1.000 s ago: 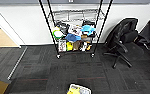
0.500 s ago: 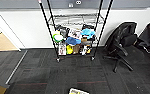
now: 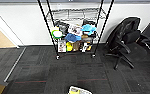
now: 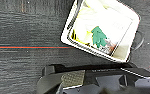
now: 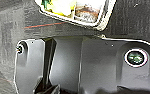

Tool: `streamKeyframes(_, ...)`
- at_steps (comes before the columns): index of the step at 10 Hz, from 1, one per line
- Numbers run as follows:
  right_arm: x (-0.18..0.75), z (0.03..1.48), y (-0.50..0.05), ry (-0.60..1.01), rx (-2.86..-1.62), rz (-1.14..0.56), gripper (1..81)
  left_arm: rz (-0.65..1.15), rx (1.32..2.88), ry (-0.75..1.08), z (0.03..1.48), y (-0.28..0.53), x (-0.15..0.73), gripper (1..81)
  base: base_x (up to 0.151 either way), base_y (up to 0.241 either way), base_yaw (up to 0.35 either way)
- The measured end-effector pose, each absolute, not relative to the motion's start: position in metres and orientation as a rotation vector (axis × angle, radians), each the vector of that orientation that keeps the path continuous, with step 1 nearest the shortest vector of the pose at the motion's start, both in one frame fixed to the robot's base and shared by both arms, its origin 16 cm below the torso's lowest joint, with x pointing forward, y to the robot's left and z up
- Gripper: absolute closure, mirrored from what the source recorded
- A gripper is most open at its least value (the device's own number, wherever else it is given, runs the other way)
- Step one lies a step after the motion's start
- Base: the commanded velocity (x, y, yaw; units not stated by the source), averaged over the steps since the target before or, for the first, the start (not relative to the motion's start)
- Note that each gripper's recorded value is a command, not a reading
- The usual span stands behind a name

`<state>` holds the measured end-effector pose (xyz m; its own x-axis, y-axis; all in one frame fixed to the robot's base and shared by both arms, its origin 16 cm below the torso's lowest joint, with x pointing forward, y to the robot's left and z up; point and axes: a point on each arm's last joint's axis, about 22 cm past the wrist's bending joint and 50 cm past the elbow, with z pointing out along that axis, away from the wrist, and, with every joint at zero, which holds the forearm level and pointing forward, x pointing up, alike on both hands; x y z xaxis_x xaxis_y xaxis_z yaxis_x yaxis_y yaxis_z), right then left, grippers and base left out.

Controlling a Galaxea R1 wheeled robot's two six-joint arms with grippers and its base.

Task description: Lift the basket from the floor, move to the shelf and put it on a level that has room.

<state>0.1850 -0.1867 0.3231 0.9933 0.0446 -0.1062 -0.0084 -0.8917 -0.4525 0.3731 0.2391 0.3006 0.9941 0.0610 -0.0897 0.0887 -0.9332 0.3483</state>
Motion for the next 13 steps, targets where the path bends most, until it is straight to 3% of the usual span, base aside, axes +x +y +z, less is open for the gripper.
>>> streamKeyframes(4, 0.190, 0.289, -0.202, 0.018, -2.683, 0.219, 1.0, -0.171, 2.763, 0.096, 0.261, 0.229, 0.381, 1.0, 0.000, 0.000, 0.000)
streamKeyframes(13, 0.300, 0.228, -0.214, -0.023, -2.716, 0.029, 1.0, -0.055, 2.779, 0.020, 0.220, 0.218, 0.451, 1.0, 0.000, 0.000, 0.000)
